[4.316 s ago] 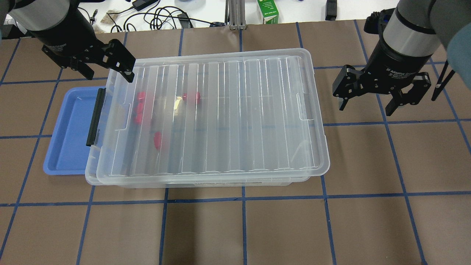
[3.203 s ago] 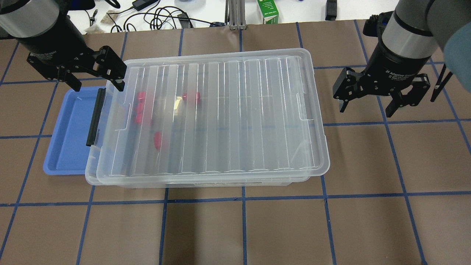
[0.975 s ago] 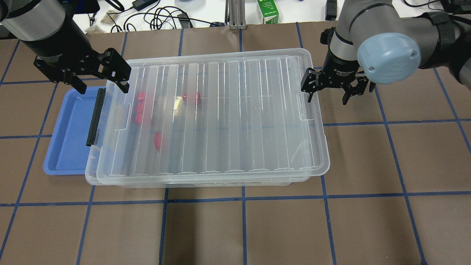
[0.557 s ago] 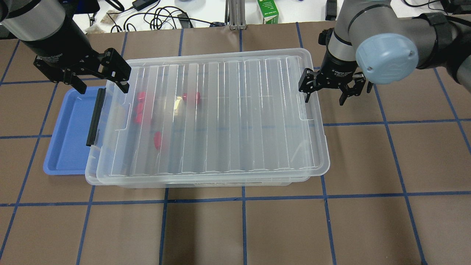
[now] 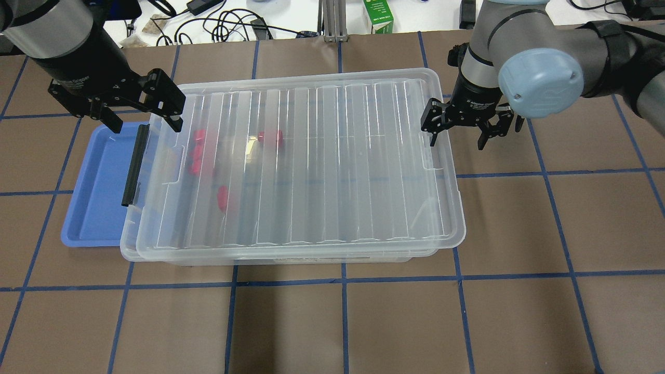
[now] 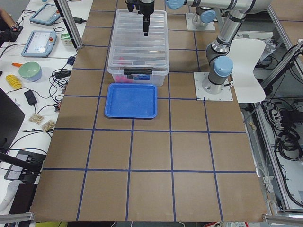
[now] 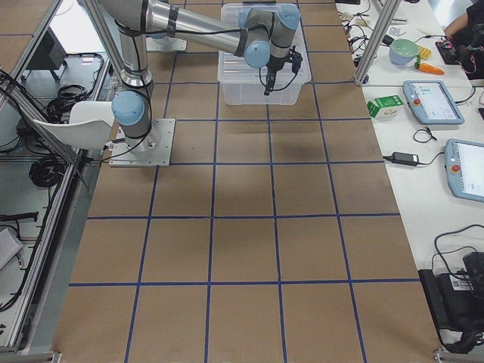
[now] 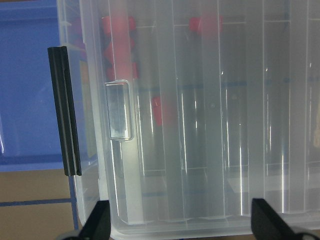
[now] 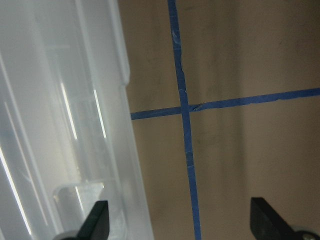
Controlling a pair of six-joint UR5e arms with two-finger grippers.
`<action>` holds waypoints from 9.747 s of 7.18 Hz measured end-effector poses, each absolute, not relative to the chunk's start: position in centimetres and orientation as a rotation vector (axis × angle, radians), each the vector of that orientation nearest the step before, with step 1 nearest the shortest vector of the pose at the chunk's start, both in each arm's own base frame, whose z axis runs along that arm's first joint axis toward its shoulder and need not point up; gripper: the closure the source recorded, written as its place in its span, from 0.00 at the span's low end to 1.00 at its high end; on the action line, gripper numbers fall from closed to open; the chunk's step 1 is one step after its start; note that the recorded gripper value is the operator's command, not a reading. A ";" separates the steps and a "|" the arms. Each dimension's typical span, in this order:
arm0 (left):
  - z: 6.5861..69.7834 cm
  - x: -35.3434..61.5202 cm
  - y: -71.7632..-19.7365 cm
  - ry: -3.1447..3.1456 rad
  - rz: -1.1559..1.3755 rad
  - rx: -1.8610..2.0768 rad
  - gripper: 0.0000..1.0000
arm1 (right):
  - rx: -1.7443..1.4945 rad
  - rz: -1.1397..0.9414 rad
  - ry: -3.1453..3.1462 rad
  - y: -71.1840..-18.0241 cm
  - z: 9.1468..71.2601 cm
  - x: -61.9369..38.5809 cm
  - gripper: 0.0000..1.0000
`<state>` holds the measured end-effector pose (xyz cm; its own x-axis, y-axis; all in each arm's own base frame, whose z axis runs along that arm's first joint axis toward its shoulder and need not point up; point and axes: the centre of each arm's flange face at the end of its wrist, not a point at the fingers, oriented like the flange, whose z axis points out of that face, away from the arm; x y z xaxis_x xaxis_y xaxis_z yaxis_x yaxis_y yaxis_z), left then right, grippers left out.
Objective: Place red block in blue tray from box
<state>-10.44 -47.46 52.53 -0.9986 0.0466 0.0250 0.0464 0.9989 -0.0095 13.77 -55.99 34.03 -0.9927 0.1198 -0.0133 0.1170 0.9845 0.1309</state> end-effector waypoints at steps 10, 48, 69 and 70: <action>52.5 -10.5 -47.5 -3.116 0.014 -0.071 0.00 | 0.097 0.200 3.180 -57.4 34.5 5.2 0.00; 25.1 -7.7 -49.4 -3.066 -0.102 0.072 0.00 | -0.067 0.132 3.226 -50.6 47.6 1.8 0.00; 32.8 -8.6 -53.3 -3.029 -0.220 0.326 1.00 | -0.021 0.174 3.241 -50.5 46.4 0.6 0.00; 37.0 -8.5 -52.9 -3.031 -0.232 0.326 1.00 | -0.020 0.174 3.240 -50.5 46.4 0.6 0.00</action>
